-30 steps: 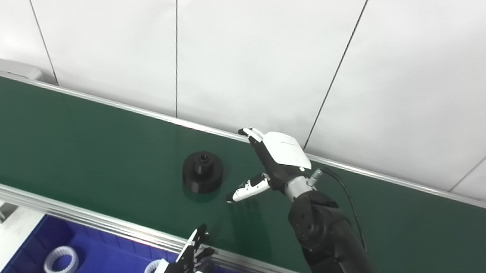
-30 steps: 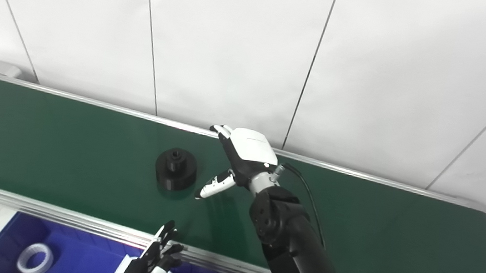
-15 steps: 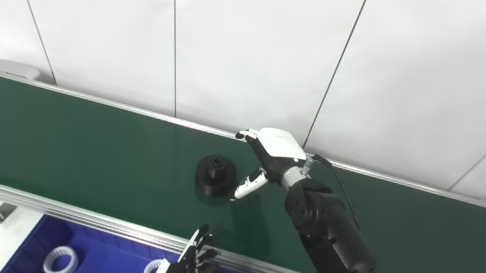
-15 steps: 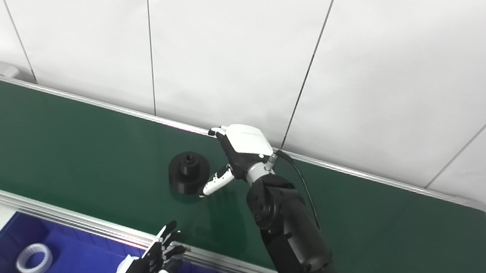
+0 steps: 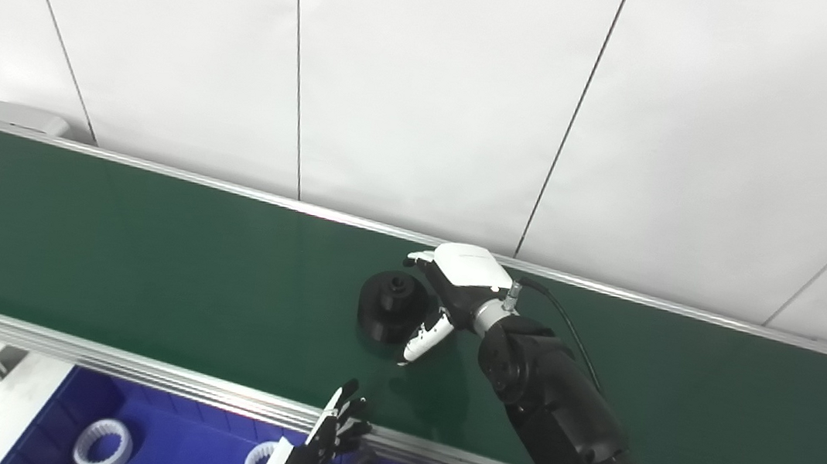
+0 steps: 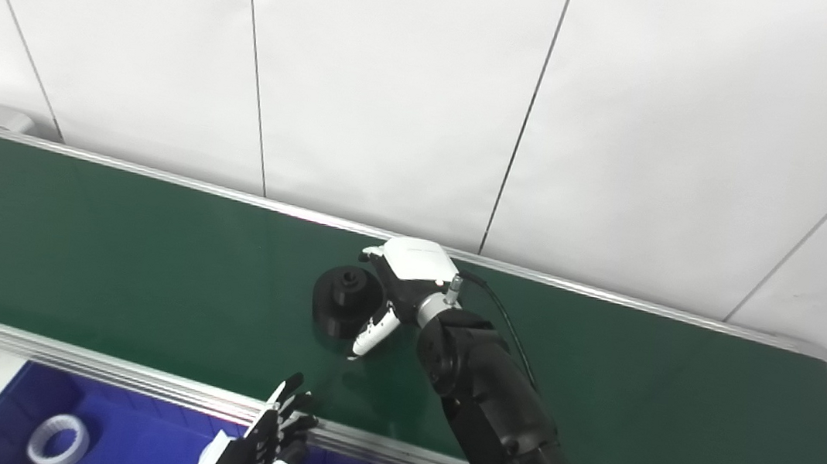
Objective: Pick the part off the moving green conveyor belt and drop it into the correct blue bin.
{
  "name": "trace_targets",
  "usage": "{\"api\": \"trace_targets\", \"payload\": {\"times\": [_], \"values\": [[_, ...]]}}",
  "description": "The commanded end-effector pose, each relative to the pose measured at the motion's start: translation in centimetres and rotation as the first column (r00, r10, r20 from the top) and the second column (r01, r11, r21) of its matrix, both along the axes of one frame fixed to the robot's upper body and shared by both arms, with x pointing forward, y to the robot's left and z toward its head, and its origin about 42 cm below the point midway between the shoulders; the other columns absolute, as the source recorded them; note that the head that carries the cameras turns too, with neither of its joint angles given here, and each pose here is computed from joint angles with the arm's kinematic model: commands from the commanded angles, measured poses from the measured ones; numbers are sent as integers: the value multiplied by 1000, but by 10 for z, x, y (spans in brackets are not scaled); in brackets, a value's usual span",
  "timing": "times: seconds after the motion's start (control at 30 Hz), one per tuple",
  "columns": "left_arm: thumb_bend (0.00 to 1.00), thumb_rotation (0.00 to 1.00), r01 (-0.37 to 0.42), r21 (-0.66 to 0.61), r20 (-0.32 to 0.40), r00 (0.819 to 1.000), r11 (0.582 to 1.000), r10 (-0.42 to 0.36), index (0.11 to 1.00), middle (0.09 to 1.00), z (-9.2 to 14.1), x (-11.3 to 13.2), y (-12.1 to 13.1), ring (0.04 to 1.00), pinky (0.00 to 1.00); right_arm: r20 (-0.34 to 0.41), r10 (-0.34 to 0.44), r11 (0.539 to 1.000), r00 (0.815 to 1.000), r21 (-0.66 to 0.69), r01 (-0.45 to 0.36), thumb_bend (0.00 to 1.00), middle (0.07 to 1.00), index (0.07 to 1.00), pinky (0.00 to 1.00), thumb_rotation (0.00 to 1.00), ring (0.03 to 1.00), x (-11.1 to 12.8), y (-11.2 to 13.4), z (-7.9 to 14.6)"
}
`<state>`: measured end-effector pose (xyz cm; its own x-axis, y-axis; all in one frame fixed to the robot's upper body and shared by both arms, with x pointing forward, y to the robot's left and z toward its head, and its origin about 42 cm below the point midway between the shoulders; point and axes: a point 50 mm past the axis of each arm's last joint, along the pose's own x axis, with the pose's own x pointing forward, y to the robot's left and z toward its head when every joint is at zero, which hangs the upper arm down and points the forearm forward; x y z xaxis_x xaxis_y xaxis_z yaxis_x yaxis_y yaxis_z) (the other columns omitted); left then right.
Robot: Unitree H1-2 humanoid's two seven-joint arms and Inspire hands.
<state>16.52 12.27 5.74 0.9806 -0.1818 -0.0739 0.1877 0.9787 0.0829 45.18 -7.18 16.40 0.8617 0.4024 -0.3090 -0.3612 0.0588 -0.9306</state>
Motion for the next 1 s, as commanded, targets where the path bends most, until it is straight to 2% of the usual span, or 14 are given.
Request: {"api": "trace_targets", "payload": {"times": [0.0,0.23,0.47,0.83,0.97], "values": [[489,874,21,-101,36,999,995,-17,1000,951,16,-11,-48,874,898,78,57,998,995,32,-59,1000,919,884,546,282,820,8,16,23],[466,861,16,-116,37,999,993,-12,1000,952,17,-14,-53,871,916,48,48,998,998,32,-49,1000,910,872,525,265,803,7,16,6],[467,868,23,-117,25,999,993,-20,1000,961,18,-17,-56,865,864,38,68,997,997,45,-70,1000,911,875,511,274,797,-1,22,-10],[496,854,29,-127,21,999,991,-27,1000,967,19,-18,-56,876,841,44,90,993,995,68,-93,1000,893,858,476,275,740,-8,29,-19],[507,856,34,-123,19,999,992,-32,1000,970,19,-18,-55,880,841,49,102,991,994,82,-106,1000,871,840,494,270,723,-9,31,-19]]}}
